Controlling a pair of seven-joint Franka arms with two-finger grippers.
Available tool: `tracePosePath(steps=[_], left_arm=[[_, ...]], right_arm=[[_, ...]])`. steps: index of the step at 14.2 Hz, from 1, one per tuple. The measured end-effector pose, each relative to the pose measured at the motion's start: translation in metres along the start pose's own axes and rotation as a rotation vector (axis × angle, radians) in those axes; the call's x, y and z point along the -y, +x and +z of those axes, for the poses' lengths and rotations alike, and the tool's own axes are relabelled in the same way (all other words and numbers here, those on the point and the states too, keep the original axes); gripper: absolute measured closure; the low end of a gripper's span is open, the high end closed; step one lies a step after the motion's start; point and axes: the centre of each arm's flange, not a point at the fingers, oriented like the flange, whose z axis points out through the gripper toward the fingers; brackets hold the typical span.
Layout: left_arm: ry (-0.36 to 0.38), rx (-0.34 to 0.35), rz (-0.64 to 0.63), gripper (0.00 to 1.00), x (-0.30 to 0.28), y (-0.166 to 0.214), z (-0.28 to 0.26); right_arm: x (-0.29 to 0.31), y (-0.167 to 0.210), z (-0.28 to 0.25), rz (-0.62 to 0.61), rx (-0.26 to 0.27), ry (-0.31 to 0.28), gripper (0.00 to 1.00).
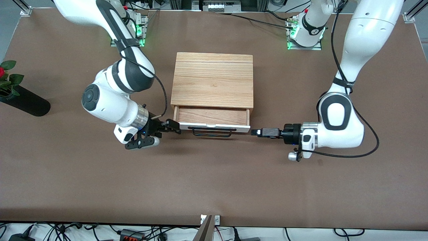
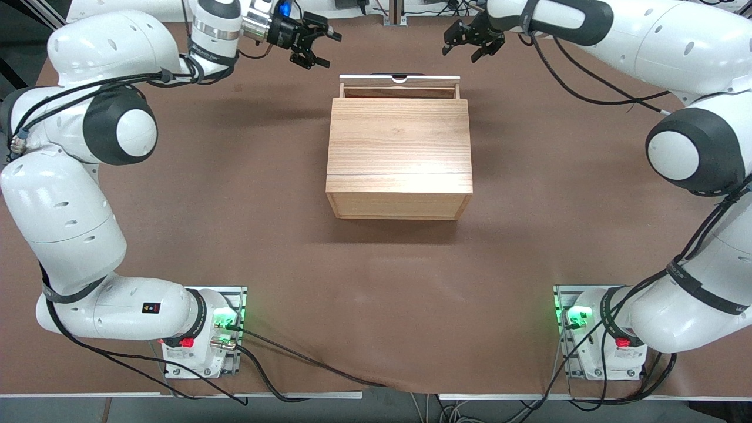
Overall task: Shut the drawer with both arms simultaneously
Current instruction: 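Reach the right gripper and the left gripper toward the drawer front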
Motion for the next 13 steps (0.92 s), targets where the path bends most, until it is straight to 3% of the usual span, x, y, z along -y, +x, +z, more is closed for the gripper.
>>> tracePosePath(steps=[2,4,10,13], left_arm=[[0.182,-0.025,0.084,0.00,-0.022,0.002,0.018],[0.304,-0.029,0.115,0.00,-0.043,0.002,0.027],[0.492,0.004,0.198,0.00,-0.048,-0.002,0.038],[0.518,0.011,0.199,0.00,-0.052,-0.006,0.046]], right_arm=[[0.015,-0.003,0.011,0.022,-0.042,0.007,0.00],[0.023,-0.006,0.021,0.023,-0.058,0.009,0.00],[0.016,-0.006,0.038,0.030,-0.056,-0.001,0.00],[0.014,-0.012,0.058,0.029,-0.068,-0.009,0.00]])
